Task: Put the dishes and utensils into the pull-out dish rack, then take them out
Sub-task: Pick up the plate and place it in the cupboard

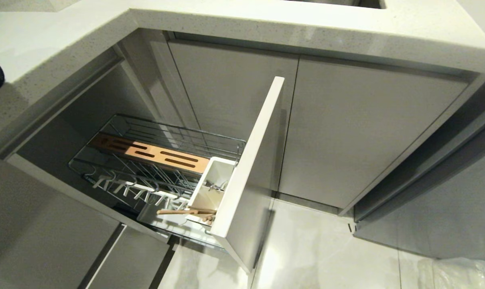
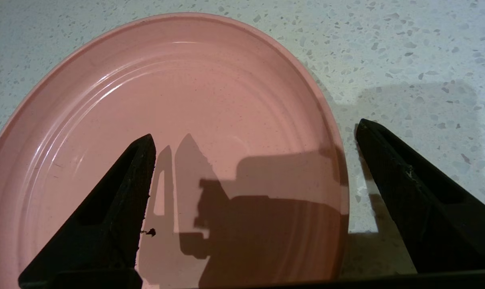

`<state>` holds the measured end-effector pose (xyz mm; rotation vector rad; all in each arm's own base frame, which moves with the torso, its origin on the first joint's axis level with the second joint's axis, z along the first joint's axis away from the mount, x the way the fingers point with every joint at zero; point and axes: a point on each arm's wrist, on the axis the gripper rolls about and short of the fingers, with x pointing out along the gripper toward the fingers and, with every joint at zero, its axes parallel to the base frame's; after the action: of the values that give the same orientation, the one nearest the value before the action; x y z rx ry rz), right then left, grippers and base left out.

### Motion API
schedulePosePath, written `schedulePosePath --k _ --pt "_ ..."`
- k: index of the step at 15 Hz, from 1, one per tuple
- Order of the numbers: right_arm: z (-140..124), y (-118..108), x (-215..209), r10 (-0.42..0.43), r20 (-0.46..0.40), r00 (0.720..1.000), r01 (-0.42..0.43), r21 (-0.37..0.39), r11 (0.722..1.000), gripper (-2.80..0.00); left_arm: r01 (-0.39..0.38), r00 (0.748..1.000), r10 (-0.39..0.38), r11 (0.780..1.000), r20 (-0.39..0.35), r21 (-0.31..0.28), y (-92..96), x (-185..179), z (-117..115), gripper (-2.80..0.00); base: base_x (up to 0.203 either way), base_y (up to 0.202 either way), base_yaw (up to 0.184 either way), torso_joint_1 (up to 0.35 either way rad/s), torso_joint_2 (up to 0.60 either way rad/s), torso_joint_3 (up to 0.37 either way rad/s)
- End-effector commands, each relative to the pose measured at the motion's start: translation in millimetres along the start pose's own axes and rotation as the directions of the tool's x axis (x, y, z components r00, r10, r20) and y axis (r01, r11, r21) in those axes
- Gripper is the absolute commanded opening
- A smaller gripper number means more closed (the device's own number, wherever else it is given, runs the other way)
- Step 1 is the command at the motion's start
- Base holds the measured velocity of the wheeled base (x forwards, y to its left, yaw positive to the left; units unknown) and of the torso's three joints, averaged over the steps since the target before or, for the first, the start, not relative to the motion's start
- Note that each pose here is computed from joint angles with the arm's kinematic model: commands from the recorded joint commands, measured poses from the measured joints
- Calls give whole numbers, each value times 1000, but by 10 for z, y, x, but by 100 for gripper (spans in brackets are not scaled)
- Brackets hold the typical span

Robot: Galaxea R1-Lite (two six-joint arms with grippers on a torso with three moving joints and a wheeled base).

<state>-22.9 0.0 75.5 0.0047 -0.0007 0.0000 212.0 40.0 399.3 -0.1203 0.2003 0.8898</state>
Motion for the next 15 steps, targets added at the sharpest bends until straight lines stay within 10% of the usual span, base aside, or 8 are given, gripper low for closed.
schedulePosePath --k 1,11,12,15 --pt "0 0 1 0 -1 1000 0 0 1000 -280 -10 1000 10 1000 0 -2 13 4 1 0 0 0 0 0 0 0" --pt "0 0 1 0 -1 1000 0 0 1000 -280 -14 1000 14 1000 0 -2 16 8 1 0 0 0 0 0 0 0" --pt "0 0 1 0 -1 1000 0 0 1000 -280 -15 1000 15 1000 0 -3 19 10 2 -280 0 0 0 0 0 0" --pt "0 0 1 0 -1 1000 0 0 1000 -280 -12 1000 12 1000 7 -10 32 -9 22 -280 0 0 0 0 0 0"
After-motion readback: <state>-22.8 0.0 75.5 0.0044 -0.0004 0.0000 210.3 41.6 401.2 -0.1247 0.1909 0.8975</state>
